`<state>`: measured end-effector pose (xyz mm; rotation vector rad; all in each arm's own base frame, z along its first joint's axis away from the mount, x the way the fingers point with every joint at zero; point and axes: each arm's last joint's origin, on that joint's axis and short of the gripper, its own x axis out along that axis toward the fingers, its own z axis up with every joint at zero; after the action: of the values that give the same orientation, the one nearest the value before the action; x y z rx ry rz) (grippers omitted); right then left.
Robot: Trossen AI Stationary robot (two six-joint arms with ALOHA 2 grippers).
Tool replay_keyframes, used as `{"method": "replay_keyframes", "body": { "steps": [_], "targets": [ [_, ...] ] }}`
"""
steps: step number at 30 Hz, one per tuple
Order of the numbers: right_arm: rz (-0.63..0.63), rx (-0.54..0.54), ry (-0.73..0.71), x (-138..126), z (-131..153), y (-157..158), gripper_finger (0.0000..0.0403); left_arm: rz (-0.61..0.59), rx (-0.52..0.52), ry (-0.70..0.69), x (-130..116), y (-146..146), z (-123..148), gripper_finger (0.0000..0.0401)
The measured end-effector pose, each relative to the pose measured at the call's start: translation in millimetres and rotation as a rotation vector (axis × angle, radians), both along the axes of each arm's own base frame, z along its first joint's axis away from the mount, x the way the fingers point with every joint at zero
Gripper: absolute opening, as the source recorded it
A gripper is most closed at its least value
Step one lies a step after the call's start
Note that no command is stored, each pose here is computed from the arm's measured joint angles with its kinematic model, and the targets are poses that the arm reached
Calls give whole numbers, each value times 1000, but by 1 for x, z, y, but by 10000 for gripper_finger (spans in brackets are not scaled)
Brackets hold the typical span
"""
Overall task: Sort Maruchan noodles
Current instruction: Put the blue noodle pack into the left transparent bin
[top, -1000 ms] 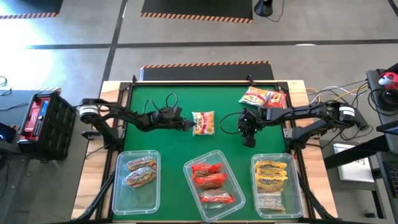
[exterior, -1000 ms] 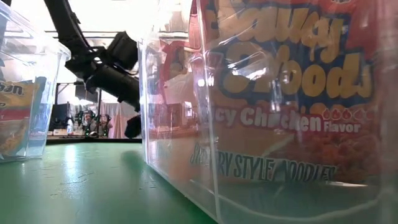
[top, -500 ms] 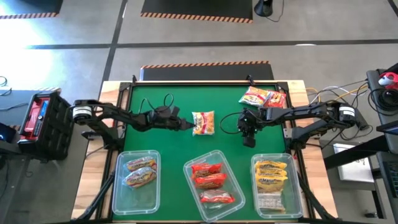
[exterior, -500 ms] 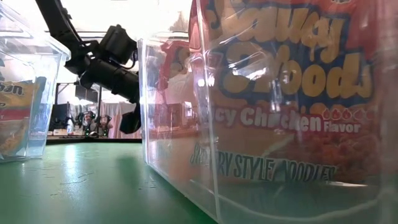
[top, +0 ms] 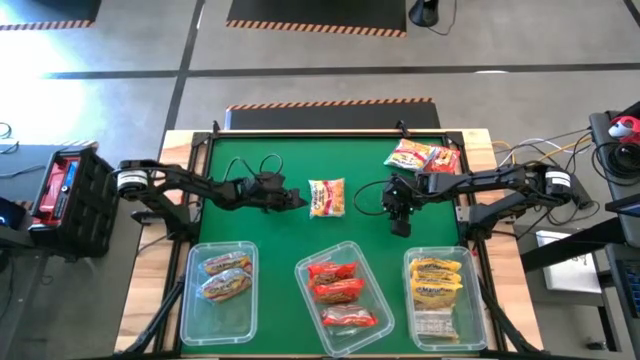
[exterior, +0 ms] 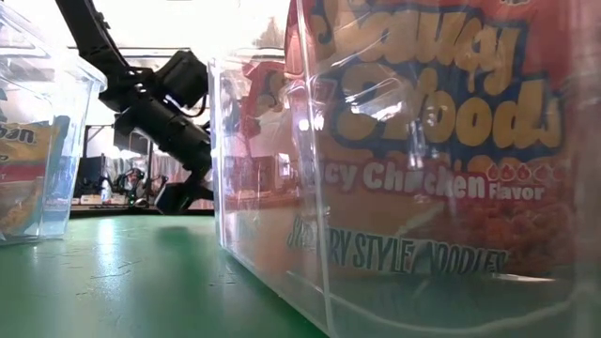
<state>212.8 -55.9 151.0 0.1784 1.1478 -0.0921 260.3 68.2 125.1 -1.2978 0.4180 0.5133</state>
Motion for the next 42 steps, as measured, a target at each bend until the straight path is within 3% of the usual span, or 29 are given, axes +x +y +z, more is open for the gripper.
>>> {"method": "replay_keyframes", "body": {
  "steps": [7, 10, 14, 25, 30, 33, 38, 42],
  "targets": [
    [169, -353, -124, 15, 9, -10, 109, -24, 51, -21, 10, 3, 7, 201],
    [230, -428, -188, 21, 13, -12, 109, -32, 66, -28, 15, 4, 9, 201],
    [206, -459, -274, 28, 19, -13, 109, -20, 86, -32, 19, 6, 12, 201],
    [34, -379, -381, 33, 26, -15, 109, -14, 96, -29, 19, 6, 12, 201],
    [271, -547, -353, 34, 27, -15, 109, -24, 110, -26, 19, 6, 12, 201],
    [239, -481, -423, 37, 30, -13, 109, -24, 110, -26, 19, 6, 12, 201],
    [7, -271, -482, 38, 31, -12, 109, -22, 106, -27, 19, 6, 12, 201],
    [-136, -168, -547, 41, 34, -13, 109, -20, 104, -26, 19, 6, 11, 201]
  ]
}}
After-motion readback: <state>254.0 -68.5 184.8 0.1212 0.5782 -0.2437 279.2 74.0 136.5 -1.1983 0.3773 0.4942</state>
